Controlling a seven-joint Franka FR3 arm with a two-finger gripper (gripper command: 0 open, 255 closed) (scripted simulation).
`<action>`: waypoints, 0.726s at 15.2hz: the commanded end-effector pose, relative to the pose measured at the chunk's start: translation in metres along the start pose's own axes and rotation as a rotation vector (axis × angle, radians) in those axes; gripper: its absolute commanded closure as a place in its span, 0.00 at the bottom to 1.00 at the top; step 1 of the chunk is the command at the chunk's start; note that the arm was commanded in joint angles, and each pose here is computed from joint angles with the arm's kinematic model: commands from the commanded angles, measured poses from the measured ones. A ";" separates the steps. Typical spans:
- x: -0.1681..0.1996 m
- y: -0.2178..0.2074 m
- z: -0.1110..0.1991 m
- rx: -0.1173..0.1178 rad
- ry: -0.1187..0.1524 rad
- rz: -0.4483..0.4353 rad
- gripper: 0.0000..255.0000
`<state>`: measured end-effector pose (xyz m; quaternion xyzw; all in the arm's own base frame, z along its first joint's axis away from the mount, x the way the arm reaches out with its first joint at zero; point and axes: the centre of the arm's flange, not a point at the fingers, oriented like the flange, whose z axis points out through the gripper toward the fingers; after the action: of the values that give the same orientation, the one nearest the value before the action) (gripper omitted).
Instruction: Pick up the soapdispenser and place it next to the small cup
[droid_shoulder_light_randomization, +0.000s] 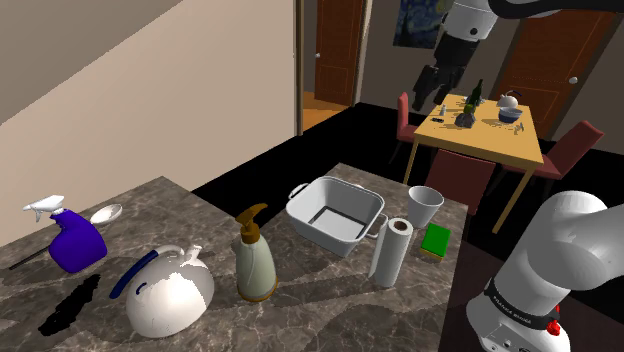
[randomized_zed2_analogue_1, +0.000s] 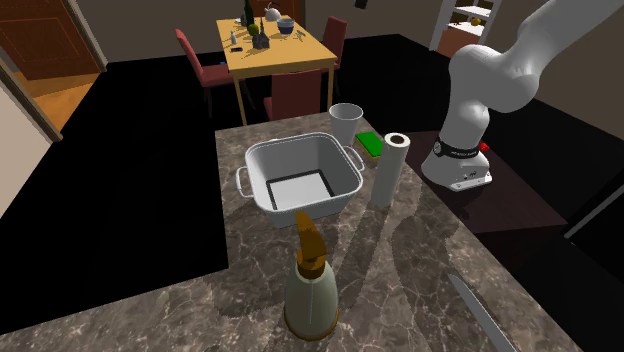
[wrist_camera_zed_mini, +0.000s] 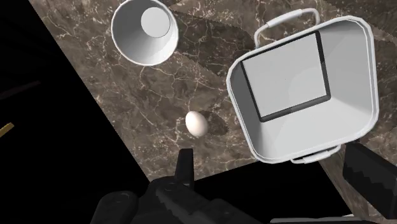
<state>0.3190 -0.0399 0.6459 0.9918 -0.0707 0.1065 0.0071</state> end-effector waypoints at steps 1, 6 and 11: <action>0.000 0.000 0.000 0.000 0.000 0.000 0.00; -0.002 -0.064 0.023 -0.012 -0.023 0.059 0.00; 0.000 -0.127 0.046 -0.024 -0.046 0.118 0.00</action>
<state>0.3448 0.0725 0.6081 0.9887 -0.1229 0.0856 0.0111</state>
